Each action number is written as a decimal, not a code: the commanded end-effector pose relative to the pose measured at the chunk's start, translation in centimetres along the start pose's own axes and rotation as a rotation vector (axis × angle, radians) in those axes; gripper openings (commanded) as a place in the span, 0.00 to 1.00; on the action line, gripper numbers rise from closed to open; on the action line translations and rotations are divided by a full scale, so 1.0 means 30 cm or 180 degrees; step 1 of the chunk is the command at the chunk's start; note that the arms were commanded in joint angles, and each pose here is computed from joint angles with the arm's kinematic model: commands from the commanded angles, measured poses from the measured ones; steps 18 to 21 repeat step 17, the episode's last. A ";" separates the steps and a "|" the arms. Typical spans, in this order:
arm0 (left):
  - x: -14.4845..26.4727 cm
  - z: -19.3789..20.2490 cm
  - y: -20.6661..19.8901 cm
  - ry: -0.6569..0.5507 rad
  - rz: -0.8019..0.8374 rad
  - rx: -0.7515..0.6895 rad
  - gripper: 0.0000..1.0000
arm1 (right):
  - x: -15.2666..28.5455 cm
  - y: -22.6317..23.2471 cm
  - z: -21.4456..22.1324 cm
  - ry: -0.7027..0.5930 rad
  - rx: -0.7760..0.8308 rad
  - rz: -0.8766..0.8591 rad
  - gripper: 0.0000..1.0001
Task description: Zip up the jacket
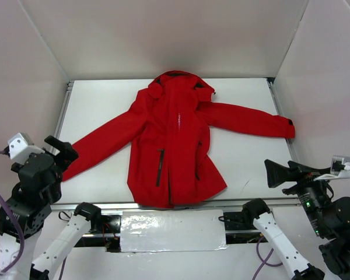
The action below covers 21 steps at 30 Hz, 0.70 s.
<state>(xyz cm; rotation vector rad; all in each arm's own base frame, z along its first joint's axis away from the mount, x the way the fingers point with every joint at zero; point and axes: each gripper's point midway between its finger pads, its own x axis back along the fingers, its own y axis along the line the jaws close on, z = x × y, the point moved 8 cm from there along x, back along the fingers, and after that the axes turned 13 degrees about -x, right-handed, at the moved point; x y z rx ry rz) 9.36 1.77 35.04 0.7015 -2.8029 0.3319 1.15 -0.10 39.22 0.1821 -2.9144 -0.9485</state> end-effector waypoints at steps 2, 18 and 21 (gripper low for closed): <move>0.023 0.047 0.067 0.0075 -0.0168 -0.0292 0.99 | 0.022 -0.039 0.017 0.0009 0.0064 0.0109 1.00; 0.047 0.053 0.088 0.0082 -0.0118 -0.0283 0.99 | -0.011 -0.047 0.044 0.0053 0.0030 0.0143 1.00; 0.047 0.053 0.088 0.0082 -0.0118 -0.0283 0.99 | -0.011 -0.047 0.044 0.0053 0.0030 0.0143 1.00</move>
